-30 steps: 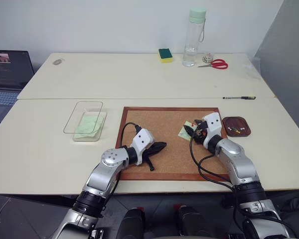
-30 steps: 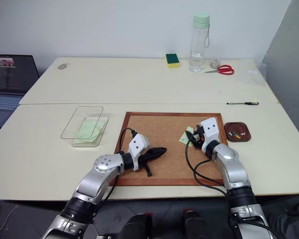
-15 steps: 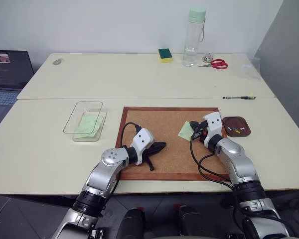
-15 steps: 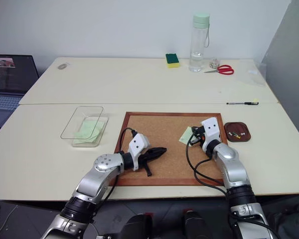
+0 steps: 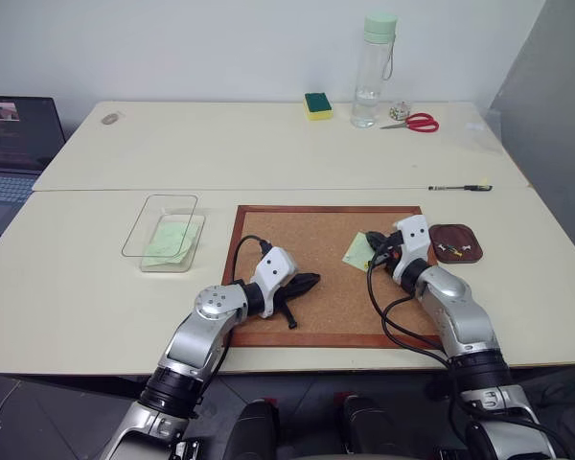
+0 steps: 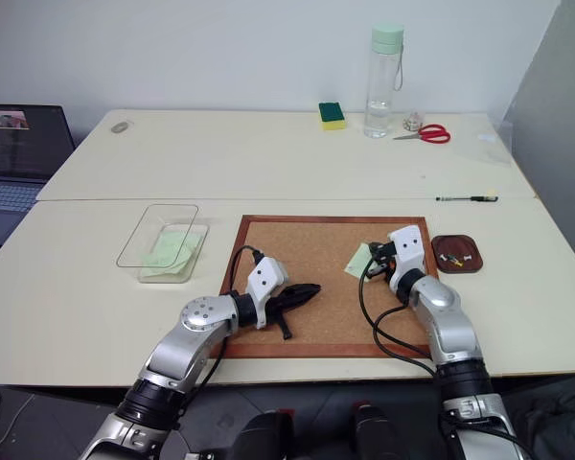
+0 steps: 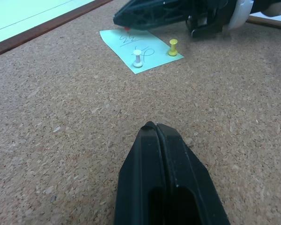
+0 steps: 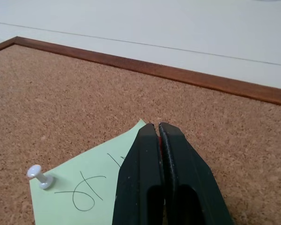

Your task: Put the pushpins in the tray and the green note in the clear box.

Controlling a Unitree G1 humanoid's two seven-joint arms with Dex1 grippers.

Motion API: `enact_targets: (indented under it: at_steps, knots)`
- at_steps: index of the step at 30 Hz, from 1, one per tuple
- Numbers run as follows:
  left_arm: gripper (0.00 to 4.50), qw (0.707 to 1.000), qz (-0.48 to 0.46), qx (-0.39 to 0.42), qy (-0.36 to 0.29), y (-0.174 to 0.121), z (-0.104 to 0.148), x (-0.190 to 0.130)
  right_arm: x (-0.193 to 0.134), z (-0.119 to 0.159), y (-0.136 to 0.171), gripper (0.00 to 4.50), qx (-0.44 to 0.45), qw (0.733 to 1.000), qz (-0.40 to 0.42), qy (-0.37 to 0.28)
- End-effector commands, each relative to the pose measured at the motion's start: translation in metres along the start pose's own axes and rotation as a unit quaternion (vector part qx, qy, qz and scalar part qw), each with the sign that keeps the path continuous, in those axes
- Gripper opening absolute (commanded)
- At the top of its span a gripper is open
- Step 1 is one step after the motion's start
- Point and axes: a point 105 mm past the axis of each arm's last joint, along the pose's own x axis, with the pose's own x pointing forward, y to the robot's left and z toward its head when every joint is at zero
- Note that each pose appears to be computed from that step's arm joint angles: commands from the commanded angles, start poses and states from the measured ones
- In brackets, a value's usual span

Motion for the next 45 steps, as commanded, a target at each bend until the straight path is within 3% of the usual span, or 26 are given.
enact_targets:
  at_steps: [1,12,18,21,28,42,43,45]
  knots:
    - [0.0,0.999,-0.018,-0.022,0.036,-0.011,-0.02,0.004,-0.002,0.03,0.001,0.01,-0.018,0.999,0.005,-0.05]
    - [0.0,0.999,-0.017,-0.022,0.037,-0.011,-0.021,0.003,-0.008,0.032,-0.014,0.01,-0.012,0.998,-0.038,-0.054]
    - [0.0,0.999,-0.017,-0.023,0.037,-0.011,-0.021,0.002,-0.036,0.038,-0.081,0.01,-0.007,0.972,-0.228,-0.056]
    - [0.0,0.999,-0.017,-0.023,0.037,-0.011,-0.021,0.002,-0.051,0.037,-0.103,0.01,-0.005,0.958,-0.283,-0.046]
    - [0.0,0.999,-0.021,-0.021,0.037,-0.01,-0.02,0.006,-0.058,0.021,-0.12,0.01,0.011,0.95,-0.312,-0.009]
    - [0.0,0.999,-0.02,-0.02,0.037,-0.009,-0.019,0.006,-0.06,0.012,-0.126,0.01,0.043,0.943,-0.329,0.008]
    - [0.0,0.999,-0.02,-0.02,0.036,-0.009,-0.019,0.006,-0.06,0.012,-0.126,0.46,0.044,0.943,-0.33,0.009]
    - [0.0,0.999,-0.019,-0.02,0.036,-0.008,-0.019,0.006,-0.06,0.011,-0.126,0.82,0.045,0.943,-0.33,0.009]
